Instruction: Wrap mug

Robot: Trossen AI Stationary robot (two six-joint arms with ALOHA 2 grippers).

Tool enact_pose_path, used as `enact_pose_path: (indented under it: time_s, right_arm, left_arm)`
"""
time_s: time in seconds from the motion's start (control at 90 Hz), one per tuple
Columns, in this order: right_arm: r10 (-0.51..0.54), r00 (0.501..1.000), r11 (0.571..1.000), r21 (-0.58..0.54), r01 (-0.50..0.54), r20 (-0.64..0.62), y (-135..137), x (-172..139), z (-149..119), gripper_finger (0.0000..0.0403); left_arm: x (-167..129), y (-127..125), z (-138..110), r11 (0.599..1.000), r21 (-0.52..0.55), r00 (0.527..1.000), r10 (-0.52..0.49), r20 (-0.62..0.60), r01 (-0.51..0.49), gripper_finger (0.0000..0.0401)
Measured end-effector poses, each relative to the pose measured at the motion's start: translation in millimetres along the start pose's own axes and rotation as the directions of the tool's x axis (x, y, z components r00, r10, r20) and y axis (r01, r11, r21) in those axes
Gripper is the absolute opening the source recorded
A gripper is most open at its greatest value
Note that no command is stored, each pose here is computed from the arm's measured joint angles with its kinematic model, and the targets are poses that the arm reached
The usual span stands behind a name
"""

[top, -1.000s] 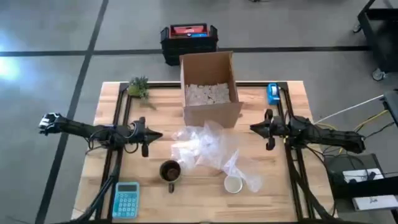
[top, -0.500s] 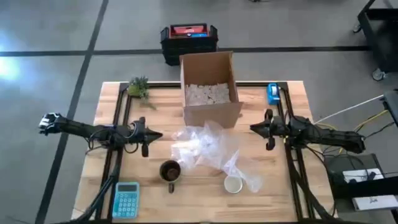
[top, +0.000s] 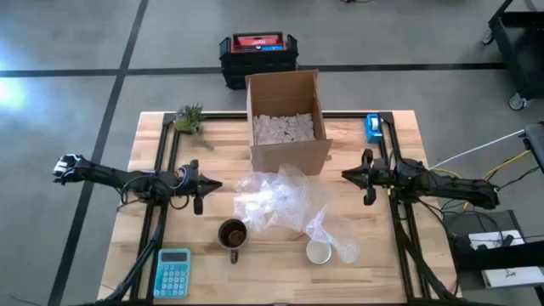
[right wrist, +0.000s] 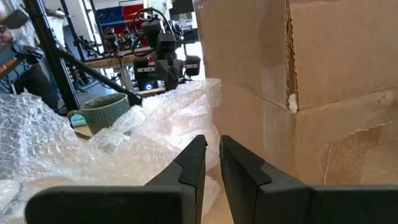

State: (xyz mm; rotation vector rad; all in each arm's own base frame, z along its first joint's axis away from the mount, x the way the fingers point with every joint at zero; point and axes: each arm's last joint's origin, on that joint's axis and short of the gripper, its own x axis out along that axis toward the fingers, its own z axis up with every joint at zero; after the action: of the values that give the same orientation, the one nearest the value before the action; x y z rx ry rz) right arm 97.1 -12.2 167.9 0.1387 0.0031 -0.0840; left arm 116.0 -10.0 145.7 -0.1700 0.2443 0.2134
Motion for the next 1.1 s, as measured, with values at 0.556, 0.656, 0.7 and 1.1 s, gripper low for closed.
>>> enact_pose_path:
  time_s: [0.556, 0.656, 0.7, 1.1]
  right_arm:
    - [0.000, 1.000, 1.000, 0.000, 0.000, 0.000, 0, 0, 0, 0.0032]
    - [0.000, 1.000, 1.000, 0.000, 0.000, 0.000, 0, 0, 0, 0.0032]
    - [0.000, 1.000, 1.000, 0.000, 0.000, 0.000, 0, 0, 0, 0.0032]
    - [0.001, 1.000, 1.000, 0.000, -0.001, 0.001, 0, 0, 0, 0.0032]
  left_arm:
    - [0, -2, 7, 0.998, -0.060, 0.997, -0.016, 0.071, 0.020, 0.0006]
    - [-2, -4, 19, 0.980, -0.184, 0.982, -0.038, 0.185, 0.073, 0.0006]
    - [-3, -5, 24, 0.970, -0.223, 0.970, -0.046, 0.240, 0.102, 0.0006]
    - [0, -19, 78, 0.996, -0.076, 0.978, -0.038, 0.203, 0.055, 0.0001]
